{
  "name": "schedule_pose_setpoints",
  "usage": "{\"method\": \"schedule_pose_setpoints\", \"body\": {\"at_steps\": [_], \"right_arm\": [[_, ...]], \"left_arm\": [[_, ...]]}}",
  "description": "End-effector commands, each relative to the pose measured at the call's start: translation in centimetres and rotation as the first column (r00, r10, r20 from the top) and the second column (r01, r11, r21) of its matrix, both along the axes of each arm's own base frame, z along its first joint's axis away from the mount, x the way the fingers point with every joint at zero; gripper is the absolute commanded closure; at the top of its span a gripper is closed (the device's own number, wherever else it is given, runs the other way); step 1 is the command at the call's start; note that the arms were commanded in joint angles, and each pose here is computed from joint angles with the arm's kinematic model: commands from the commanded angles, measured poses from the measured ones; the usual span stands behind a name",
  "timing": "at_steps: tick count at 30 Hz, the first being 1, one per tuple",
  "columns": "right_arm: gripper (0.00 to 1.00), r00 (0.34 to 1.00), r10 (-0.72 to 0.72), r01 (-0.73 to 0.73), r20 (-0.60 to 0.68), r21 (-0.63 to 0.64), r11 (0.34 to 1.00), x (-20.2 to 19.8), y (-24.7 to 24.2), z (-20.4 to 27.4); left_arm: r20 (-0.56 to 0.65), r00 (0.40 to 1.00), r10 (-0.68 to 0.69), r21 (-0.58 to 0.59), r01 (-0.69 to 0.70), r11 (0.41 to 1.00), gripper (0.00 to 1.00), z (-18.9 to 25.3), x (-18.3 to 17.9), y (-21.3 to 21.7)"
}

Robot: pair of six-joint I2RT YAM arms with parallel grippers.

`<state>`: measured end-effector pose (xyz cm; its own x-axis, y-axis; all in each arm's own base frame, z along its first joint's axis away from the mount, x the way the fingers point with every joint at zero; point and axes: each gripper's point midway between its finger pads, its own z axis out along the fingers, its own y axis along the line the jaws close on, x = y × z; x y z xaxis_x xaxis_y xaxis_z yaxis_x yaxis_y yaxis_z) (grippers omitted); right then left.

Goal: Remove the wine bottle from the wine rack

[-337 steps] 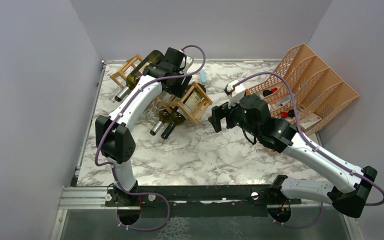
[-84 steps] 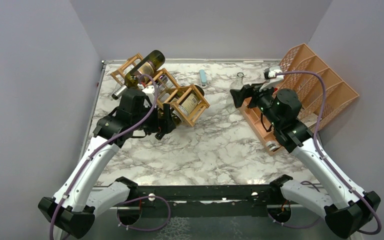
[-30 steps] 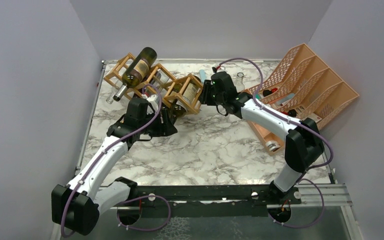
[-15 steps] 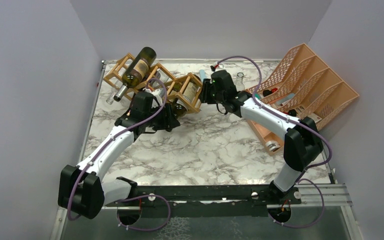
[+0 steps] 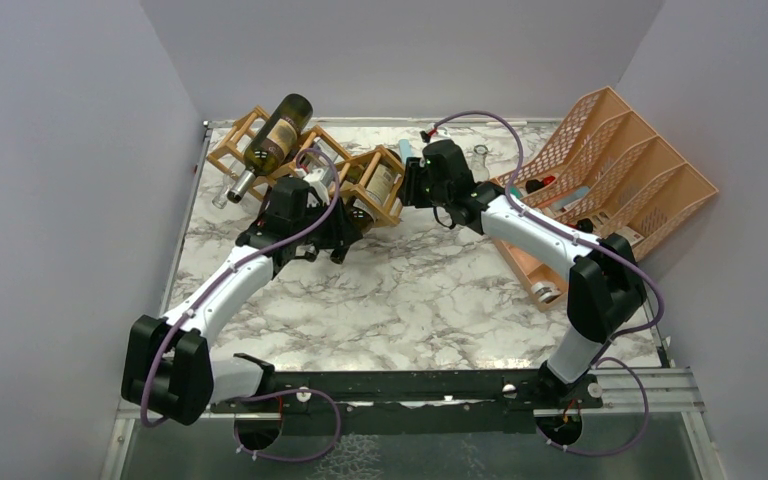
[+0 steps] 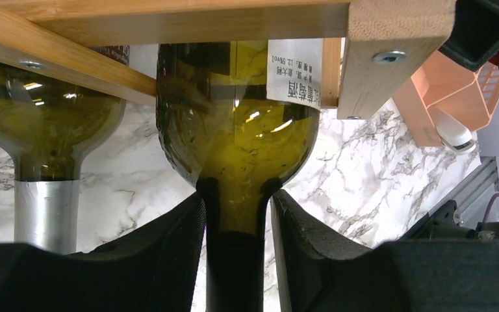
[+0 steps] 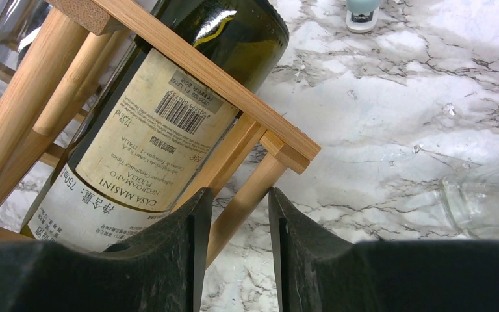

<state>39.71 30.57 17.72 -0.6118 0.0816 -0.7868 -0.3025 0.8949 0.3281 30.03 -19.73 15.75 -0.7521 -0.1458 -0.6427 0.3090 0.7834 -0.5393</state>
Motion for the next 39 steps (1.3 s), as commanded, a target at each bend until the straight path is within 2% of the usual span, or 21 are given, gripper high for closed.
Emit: {"method": "schedule_pose_setpoints", "body": {"at_steps": [1,6,19,27,34,39], "right_arm": [[0.59,0.999,0.047,-0.047,-0.012,0.027,0.999,0.0,1.7,-0.7],[0.59,0.999,0.041,-0.041,-0.017,0.034,0.999,0.1,1.9,-0.8],[0.59,0.999,0.031,-0.030,-0.018,0.026,0.999,0.5,1.9,-0.8],[0.59,1.000,0.006,-0.006,-0.010,0.021,1.000,1.0,1.7,-0.6],[0.59,1.000,0.007,-0.007,-0.004,0.020,1.000,1.1,1.8,-0.6],[0.59,1.000,0.008,-0.008,0.004,0.012,1.000,1.3,1.8,-0.6]], "left_arm": [[0.069,0.997,-0.029,-0.002,0.029,1.000,0.54,0.7,1.1,-0.4],[0.055,0.997,-0.051,0.011,0.050,0.999,0.56,-0.5,0.7,-0.4],[0.029,0.998,-0.058,0.024,0.057,0.998,0.81,-1.7,-1.5,0.4],[-0.023,0.999,-0.038,0.006,0.038,0.999,0.88,-1.2,-4.1,1.1],[-0.060,0.998,-0.009,-0.016,0.008,1.000,1.00,-0.3,-6.1,1.7],[-0.085,0.996,-0.005,-0.052,0.000,0.999,1.00,1.1,-7.3,1.7]]}}
